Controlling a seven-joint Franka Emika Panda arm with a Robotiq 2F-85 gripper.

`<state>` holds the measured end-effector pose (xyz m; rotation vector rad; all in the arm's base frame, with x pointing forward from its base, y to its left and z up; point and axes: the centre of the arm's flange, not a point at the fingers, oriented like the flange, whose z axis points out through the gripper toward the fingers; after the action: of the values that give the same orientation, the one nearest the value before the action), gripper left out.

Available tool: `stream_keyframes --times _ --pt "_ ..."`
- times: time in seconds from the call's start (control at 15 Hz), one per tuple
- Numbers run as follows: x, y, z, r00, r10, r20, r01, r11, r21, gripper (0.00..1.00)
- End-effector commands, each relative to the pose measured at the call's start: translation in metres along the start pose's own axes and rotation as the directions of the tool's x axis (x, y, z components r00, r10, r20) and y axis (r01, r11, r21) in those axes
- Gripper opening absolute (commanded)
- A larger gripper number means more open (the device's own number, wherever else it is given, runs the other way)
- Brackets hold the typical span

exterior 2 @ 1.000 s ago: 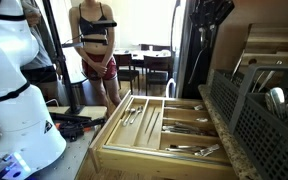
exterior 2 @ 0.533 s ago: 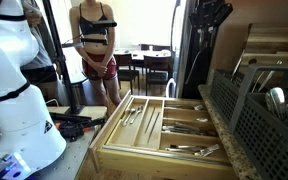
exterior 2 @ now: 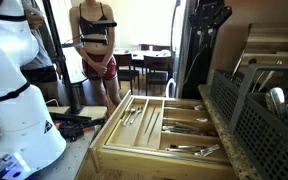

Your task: Remove a spoon from the rack and put it in the second compartment from the left in the drawer

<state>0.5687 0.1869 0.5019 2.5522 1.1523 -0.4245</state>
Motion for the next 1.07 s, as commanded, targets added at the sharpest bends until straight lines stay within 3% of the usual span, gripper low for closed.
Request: stream_keyframes --times 0.0,1.0 --pt "0.001 0.001 0.0 0.999 -0.035 -0.006 0.035 0.999 0.024 0.06" --pt "0.023 -0.002 0.011 0.992 -0.127 -0.001 0.127 0.991 0.046 0.05"
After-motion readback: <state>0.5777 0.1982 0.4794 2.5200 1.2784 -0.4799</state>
